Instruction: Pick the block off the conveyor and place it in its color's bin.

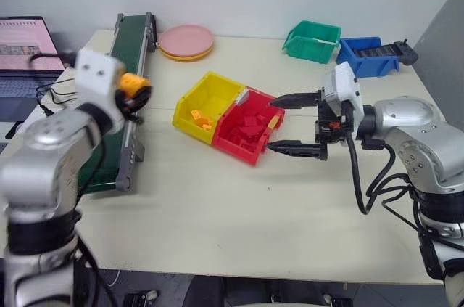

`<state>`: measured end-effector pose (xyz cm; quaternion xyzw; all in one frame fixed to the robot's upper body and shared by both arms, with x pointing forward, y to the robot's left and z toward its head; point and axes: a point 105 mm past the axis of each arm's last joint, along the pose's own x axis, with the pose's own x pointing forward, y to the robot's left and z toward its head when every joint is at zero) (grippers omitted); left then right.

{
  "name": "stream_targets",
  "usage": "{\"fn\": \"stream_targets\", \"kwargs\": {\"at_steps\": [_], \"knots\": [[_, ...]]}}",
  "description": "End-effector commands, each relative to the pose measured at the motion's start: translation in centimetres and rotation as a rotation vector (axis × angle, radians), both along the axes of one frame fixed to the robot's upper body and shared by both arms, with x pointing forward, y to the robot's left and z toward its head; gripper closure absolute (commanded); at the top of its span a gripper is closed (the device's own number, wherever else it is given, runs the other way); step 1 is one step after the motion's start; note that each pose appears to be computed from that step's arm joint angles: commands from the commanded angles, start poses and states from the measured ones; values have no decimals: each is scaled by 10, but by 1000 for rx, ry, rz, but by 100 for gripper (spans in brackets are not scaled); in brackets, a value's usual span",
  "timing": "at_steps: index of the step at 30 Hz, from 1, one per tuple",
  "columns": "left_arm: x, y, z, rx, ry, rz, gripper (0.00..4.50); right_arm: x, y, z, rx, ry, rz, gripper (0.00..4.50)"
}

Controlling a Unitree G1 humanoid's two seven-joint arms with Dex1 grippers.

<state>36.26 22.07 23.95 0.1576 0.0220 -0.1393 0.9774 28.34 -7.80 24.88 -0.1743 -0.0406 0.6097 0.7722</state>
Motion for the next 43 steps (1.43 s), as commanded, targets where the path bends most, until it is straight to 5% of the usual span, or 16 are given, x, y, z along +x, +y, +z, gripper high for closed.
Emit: {"fn": "stream_targets", "kwargs": {"at_steps": [1, 5, 12, 13, 21, 24, 28, 32, 37, 43], "knots": [[21, -23, 5, 12, -26, -84, 295, -5, -2, 13, 35, -55, -42, 0], [51, -46, -9, 6, 7, -138, 295, -3, 0, 16, 78, -82, -133, 0], [64, -58, -17, 2, 27, -213, 295, -3, -3, 15, 89, -91, -221, 0], [66, -59, -18, 5, 26, -221, 225, -3, -3, 15, 90, -90, -225, 0], [64, -62, -15, 23, 2, -258, 72, -4, -5, 12, 86, -82, -242, 0], [55, -54, -13, 61, -17, -257, 14, -5, -5, 12, 98, -84, -239, 0], [28, -22, -11, 173, -58, -187, 14, -1, -11, 2, 96, -99, -258, 0], [-9, -14, -11, 128, -95, -194, 14, 1, -18, -10, 82, -144, -257, 0], [-70, -24, -39, 61, -1, -310, 14, -6, -19, -29, 67, -137, -182, 0], [-85, -17, -48, 2, 24, -263, 14, 0, -20, -39, 86, -126, -196, 0]]}}
